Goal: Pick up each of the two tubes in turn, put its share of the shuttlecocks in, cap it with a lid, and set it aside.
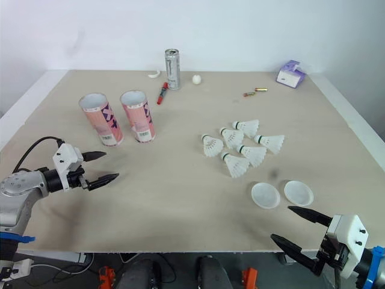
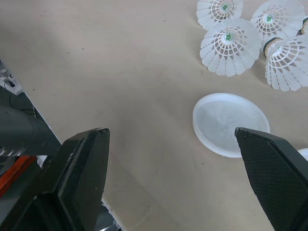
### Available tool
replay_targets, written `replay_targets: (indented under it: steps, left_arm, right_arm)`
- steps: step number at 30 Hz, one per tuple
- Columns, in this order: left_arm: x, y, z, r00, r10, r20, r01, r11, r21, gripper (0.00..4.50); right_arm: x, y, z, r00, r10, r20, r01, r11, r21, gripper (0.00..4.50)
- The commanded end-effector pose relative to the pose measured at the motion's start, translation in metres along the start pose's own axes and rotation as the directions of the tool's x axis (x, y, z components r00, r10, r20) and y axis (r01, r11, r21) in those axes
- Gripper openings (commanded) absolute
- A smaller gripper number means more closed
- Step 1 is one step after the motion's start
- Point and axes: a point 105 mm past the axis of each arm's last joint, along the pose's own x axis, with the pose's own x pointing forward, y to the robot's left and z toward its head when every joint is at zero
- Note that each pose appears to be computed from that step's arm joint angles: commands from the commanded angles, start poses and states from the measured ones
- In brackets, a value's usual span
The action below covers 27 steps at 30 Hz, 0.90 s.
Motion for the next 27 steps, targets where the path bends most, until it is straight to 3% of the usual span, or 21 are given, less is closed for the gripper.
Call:
replay_targets:
  steps: [1,4,20,24,27]
  left_arm:
    - [-0.007,0.002,0.015,0.999,-0.032,0.044,0.030,0.998,0.055,4.50]
    - [-0.010,-0.011,0.021,0.989,-0.126,0.080,0.122,0.991,0.062,4.50]
    - [-0.012,0.001,0.016,0.995,-0.097,0.038,0.093,0.991,0.096,4.50]
    - [-0.005,0.009,0.011,1.000,0.002,0.030,-0.006,0.994,0.111,4.50]
    - [0.004,0.015,0.017,0.990,0.113,0.088,-0.114,0.993,0.013,4.50]
  right_arm:
    - [-0.003,-0.005,0.008,1.000,-0.008,0.004,0.008,0.999,-0.039,4.46]
    - [-0.001,-0.005,0.008,1.000,0.002,0.004,-0.001,0.999,-0.041,4.46]
    - [-0.013,-0.013,-0.013,1.000,-0.018,0.008,0.018,1.000,-0.026,4.46]
    - [0.002,-0.022,0.003,0.996,-0.035,0.082,0.037,0.999,-0.019,4.46]
    - [0.025,-0.023,0.020,0.989,0.001,0.145,0.002,1.000,-0.019,4.46]
